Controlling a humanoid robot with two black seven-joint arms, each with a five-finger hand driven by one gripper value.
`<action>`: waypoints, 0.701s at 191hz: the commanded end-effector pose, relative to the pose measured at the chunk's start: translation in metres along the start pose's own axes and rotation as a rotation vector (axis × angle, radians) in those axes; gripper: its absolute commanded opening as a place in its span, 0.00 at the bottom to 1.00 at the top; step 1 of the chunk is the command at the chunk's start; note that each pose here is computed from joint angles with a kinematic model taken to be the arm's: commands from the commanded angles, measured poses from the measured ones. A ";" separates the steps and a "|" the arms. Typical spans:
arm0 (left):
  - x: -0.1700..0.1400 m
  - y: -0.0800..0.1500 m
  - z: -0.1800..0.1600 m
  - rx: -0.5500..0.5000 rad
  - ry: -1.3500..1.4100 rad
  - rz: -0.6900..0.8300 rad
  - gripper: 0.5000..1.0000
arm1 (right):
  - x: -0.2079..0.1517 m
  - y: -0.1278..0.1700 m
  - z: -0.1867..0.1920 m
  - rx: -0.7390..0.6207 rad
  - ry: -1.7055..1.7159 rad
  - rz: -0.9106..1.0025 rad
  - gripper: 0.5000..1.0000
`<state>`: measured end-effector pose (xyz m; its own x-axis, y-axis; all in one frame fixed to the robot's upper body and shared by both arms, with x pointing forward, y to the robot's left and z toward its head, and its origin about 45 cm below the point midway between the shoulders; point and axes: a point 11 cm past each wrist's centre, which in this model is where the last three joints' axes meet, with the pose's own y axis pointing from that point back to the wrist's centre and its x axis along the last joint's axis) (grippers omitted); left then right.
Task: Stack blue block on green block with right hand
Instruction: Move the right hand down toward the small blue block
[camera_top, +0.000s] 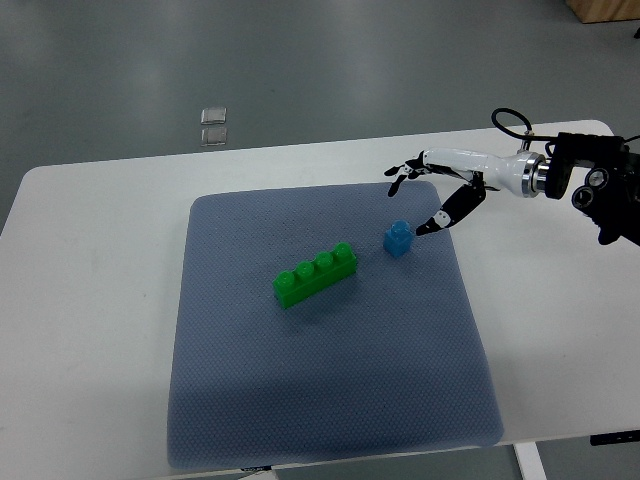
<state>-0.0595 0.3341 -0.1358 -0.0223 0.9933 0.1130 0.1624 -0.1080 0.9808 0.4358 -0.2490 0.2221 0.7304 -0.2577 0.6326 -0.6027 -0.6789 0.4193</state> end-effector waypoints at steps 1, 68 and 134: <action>0.000 0.000 0.000 0.000 0.000 0.000 1.00 | -0.006 -0.004 0.002 -0.037 0.107 -0.036 0.84; 0.000 0.000 0.000 0.000 0.000 0.000 1.00 | -0.007 -0.018 0.006 -0.131 0.323 0.022 0.84; 0.000 0.000 0.000 0.000 0.000 0.000 1.00 | -0.023 -0.034 0.001 -0.137 0.392 0.025 0.84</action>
<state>-0.0595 0.3341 -0.1358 -0.0223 0.9933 0.1132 0.1624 -0.1081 0.9808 0.4420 -0.2238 0.1975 0.5520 0.0117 0.8337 -0.6805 -0.5716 0.4585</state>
